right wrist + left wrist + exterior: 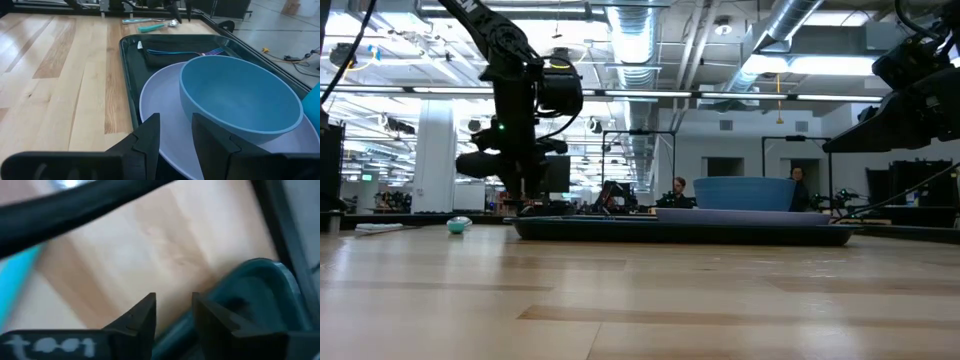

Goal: Set up tray
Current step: Put the green spoon on the black napkin

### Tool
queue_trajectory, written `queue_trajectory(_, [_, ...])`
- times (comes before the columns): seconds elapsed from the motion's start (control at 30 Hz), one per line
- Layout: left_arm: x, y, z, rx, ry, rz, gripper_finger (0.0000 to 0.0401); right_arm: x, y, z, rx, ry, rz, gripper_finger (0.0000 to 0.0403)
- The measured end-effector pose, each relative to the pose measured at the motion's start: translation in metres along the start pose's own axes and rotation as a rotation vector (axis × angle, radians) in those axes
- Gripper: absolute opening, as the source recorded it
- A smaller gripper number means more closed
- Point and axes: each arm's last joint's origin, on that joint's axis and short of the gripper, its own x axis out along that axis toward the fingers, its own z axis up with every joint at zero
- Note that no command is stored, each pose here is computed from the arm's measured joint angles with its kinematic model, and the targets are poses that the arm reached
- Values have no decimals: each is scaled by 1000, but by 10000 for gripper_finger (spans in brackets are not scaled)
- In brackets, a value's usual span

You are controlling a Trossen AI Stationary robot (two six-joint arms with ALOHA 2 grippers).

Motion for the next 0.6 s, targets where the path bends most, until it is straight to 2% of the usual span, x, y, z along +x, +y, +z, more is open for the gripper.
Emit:
queue_trajectory(0.3, [2,14,17,41,-14,239,114,0,0,0,0,0,0,107])
queue_trajectory(0.6, [3,15,23,13,-18,289,114,0,0,0,0,0,0,107])
